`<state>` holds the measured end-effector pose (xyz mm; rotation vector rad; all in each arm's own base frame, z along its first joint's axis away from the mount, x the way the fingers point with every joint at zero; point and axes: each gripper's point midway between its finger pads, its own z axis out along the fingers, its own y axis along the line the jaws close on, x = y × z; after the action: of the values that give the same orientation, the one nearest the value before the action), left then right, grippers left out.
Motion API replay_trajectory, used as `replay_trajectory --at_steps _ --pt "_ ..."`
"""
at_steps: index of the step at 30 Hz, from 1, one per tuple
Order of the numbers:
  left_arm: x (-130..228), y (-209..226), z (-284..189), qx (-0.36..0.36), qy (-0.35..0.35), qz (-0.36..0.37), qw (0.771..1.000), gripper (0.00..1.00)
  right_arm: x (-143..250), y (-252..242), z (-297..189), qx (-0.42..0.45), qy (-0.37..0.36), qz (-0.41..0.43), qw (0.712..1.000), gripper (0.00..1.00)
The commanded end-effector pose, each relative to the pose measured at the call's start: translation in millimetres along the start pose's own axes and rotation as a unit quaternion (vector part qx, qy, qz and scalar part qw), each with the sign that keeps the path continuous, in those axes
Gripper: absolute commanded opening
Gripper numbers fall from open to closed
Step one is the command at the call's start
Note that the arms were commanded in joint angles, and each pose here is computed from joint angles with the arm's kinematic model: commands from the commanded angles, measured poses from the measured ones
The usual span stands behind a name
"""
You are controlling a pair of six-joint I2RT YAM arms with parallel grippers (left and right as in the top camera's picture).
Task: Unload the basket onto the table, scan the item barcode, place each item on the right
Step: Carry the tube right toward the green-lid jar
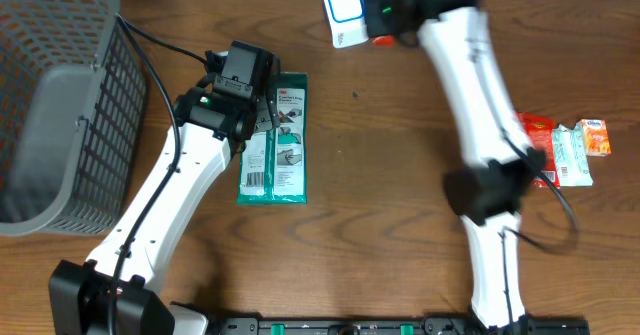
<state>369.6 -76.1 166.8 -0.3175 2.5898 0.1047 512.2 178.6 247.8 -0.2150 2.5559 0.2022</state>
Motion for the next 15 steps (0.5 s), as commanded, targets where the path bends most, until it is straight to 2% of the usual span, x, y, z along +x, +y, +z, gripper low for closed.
replay_trajectory --at_steps 1,5,8,12,15 --pt "-3 5 -3 -0.007 -0.007 0.000 1.000 0.85 -4 -27 -80 0.025 -0.038 0.005 0.999 0.01" --pt "-3 5 -3 -0.006 -0.007 0.000 1.000 0.85 20 -67 -122 0.060 -0.014 0.036 0.997 0.01" --pt "-3 5 -3 -0.007 -0.007 0.000 1.000 0.86 39 -107 -135 0.102 0.015 0.069 0.992 0.01" --pt "-3 5 -3 -0.007 -0.007 0.000 1.000 0.85 58 -156 -132 0.129 0.051 0.130 0.982 0.01" --pt "-3 5 -3 -0.007 -0.007 0.000 1.000 0.86 91 -199 -114 0.156 0.110 0.197 0.962 0.01"
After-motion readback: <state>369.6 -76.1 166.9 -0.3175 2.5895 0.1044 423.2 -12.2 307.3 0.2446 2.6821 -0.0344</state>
